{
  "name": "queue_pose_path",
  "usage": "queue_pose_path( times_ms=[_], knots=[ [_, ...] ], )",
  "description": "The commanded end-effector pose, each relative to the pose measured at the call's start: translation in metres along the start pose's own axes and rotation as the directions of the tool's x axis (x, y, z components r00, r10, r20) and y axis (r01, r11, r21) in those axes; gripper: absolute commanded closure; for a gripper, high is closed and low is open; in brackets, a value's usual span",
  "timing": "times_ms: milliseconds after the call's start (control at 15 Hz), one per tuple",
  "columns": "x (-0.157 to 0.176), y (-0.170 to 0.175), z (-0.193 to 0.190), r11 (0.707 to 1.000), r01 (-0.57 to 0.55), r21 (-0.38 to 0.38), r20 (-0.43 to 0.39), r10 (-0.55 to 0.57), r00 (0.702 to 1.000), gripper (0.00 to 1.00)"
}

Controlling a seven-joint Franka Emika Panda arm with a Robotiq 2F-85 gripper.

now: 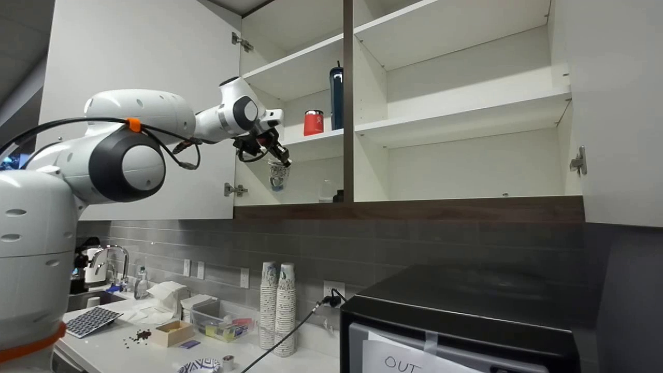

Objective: Stack the coffee cups on the bottom shelf together then place them on the counter.

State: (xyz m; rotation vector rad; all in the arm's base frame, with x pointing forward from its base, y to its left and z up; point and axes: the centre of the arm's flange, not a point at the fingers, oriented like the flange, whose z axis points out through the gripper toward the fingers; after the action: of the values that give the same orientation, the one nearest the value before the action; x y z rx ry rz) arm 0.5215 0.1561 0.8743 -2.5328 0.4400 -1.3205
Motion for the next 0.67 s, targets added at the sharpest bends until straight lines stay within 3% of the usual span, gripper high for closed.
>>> queue_pose_path(
  times_ms=[0,133,600],
  knots=[
    [-0.036,0.033,-0.02,0.988,0.147,0.039,0.032,-0.148,0.988,0.99],
    [-0.052,0.041,-0.021,0.969,0.242,0.048,0.058,-0.244,0.968,0.99],
    [-0.12,0.074,-0.024,0.865,0.481,0.141,0.18,-0.5,0.847,0.99]
  ],
)
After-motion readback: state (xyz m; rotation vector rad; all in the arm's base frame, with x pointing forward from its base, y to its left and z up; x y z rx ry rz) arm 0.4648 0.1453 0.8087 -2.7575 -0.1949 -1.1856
